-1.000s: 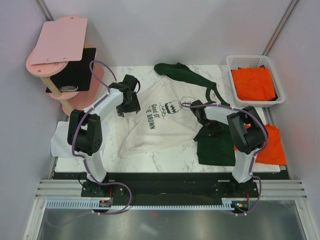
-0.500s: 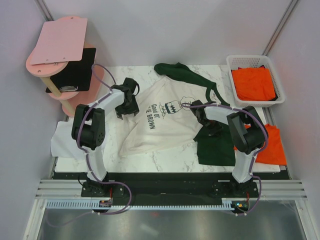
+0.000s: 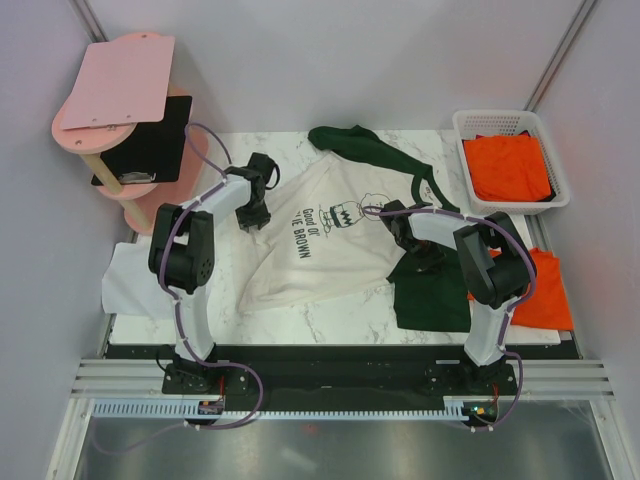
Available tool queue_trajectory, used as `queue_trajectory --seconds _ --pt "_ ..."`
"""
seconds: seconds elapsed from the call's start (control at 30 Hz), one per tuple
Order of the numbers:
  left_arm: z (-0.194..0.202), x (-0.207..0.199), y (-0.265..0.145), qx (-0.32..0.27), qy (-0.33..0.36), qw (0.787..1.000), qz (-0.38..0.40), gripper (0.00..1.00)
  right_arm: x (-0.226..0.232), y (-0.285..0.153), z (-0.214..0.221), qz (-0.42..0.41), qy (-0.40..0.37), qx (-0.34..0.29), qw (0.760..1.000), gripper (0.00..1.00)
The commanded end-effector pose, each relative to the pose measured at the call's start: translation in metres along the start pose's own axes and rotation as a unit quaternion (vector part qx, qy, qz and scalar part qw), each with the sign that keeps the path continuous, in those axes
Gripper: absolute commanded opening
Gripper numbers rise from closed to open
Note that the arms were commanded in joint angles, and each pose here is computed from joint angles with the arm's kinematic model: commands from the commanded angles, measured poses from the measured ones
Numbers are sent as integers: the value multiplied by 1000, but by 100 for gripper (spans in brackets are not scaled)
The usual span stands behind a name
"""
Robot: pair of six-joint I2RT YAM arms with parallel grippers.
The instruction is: Fold and stack the t-shirts
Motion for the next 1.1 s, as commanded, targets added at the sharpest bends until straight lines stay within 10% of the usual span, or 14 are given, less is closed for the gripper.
queue_trajectory --seconds 0.0,0.13,1.07 --pt "-32 9 -10 -51 -9 998 -21 38 30 10 9 -57 11 21 998 0" --pt "-43 12 -9 -60 -7 998 -27 2 28 7 6 -57 15 12 998 0" --pt "-190 50 -72 -219 41 958 -182 2 26 6 3 -53 18 8 998 0"
Point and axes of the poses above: each gripper's point midway between its finger pads, its own y axis out along the fingers, its own x axis along the line the jaws close on, z = x × y, the point moved 1 cm from there along -y, back along the fingers, and after that the axes turned 8 degrees about y, right-handed, at the moved point
